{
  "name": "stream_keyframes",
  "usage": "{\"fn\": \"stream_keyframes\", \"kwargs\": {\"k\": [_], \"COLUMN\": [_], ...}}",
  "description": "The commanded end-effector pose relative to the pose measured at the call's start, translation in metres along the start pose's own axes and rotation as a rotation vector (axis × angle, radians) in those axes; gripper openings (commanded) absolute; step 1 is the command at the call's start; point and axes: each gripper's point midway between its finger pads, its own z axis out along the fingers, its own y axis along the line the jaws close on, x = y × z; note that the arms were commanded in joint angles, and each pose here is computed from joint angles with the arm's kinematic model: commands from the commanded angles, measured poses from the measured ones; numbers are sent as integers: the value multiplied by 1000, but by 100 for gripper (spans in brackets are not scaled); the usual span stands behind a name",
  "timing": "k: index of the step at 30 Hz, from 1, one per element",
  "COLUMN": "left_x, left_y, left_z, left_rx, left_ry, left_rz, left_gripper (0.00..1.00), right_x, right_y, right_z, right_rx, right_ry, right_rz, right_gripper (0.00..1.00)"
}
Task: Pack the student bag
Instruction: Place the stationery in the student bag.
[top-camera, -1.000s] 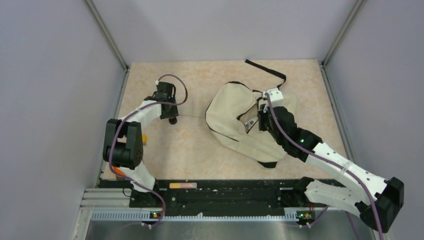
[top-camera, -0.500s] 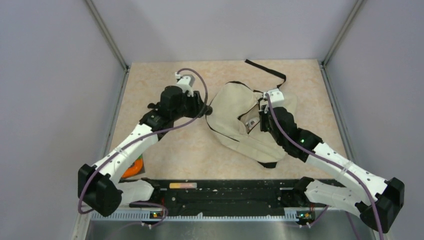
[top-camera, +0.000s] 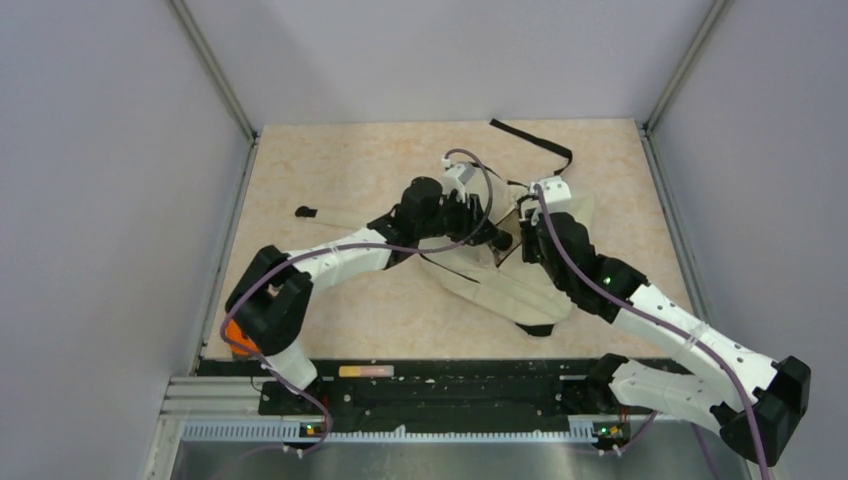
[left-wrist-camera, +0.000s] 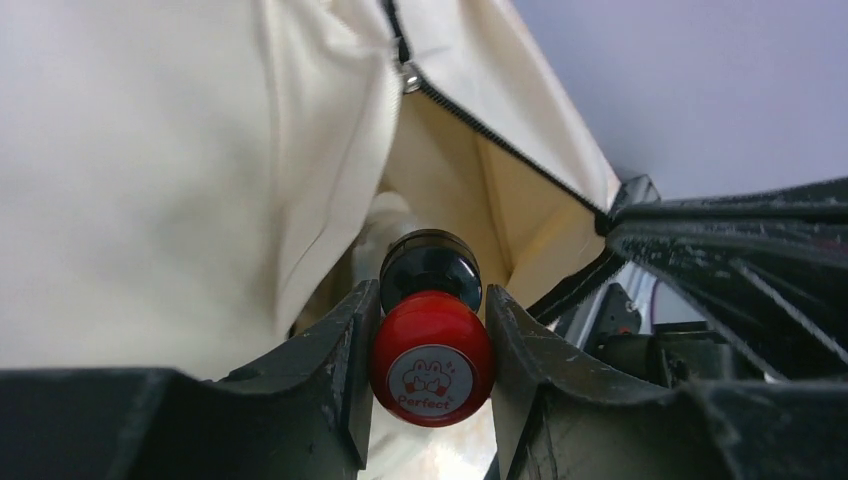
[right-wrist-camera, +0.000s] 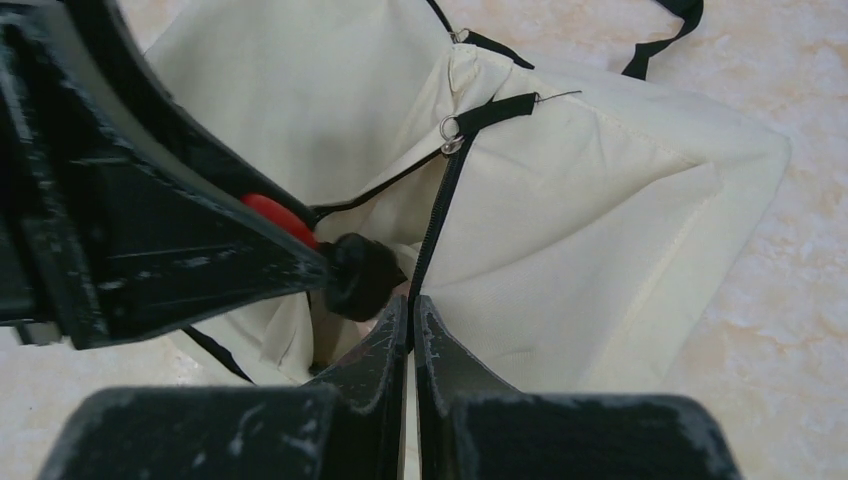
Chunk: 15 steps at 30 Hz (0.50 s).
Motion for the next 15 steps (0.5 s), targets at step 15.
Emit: {"fn": "stream_keyframes", "kwargs": {"k": [15], "left_x": [10], "left_y": [-26], "left_z": [75], "left_rx": [173], "left_ry": [-12], "left_rz": [61], "left_gripper": [56], "right_x": [-45], "right_y": [7], "right_z": [-9], "right_rx": [-28], "right_ry": [-96], "right_rz": [71], "right_gripper": [0]}}
